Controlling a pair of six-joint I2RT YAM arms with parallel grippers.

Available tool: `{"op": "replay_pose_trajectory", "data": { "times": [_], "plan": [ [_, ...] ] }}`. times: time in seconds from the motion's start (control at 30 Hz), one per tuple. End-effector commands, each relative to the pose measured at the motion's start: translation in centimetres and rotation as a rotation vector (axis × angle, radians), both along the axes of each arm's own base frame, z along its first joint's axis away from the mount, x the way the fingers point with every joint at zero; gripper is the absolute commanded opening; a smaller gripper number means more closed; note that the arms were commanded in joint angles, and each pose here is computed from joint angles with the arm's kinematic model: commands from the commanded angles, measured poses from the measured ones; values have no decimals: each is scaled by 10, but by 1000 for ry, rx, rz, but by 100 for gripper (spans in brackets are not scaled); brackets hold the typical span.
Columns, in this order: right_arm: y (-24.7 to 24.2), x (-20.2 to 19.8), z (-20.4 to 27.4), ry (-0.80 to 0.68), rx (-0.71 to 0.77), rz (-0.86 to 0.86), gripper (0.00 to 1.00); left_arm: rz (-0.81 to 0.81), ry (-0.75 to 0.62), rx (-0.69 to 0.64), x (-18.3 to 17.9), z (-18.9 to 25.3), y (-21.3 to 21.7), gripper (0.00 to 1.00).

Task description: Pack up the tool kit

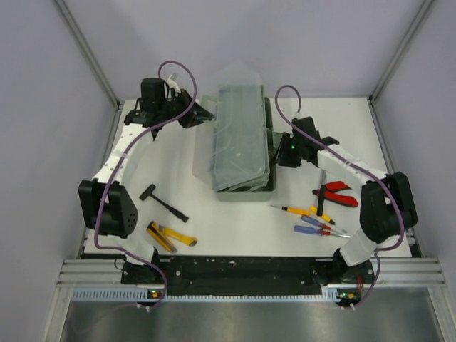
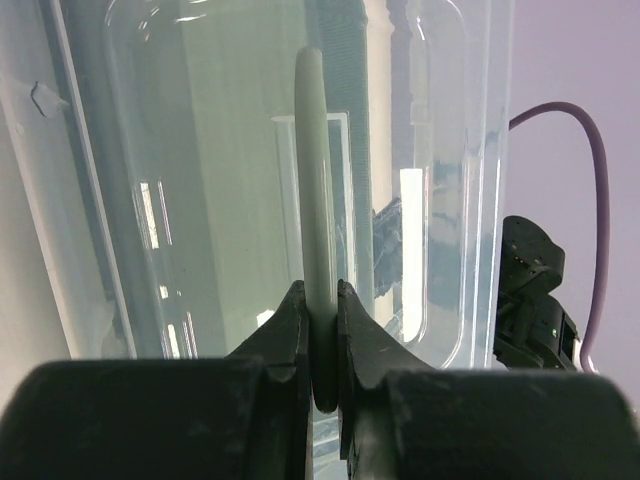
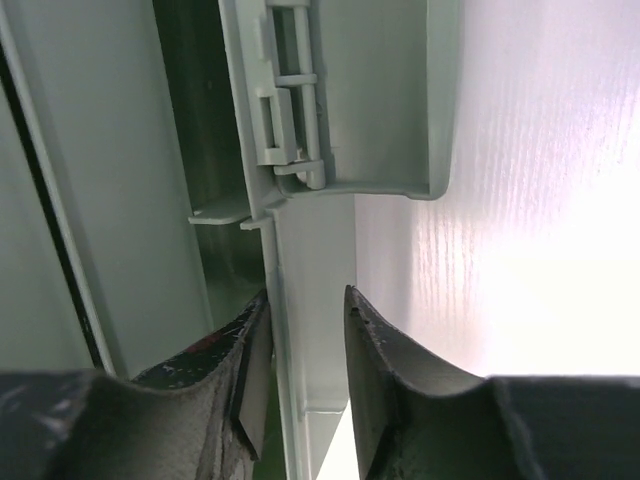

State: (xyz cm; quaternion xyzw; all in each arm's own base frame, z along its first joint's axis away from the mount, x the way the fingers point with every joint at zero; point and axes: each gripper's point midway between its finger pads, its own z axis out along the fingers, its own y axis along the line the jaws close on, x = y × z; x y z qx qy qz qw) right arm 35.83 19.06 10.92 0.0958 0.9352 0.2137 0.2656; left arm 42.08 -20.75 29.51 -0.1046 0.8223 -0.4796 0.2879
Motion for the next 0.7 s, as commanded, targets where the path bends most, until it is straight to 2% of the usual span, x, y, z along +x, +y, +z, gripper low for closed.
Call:
{"op": "replay_pose_trajectory", "data": {
  "times": [0.0, 0.17, 0.4, 0.67],
  "plan": [
    [-6, 19, 8, -43, -55, -54, 31, -25, -342, -48, 20, 78, 28, 0],
    [-21, 27, 15, -57, -96, -157, 29, -66, -370, -26, 27, 68, 52, 0],
    [-45, 36, 28, -82, -138, -275, 30, 9, -381, -16, 51, 54, 109, 0],
    [-62, 40, 38, -108, -151, -318, 33, -30, -363, -52, 62, 24, 116, 0]
  ]
}}
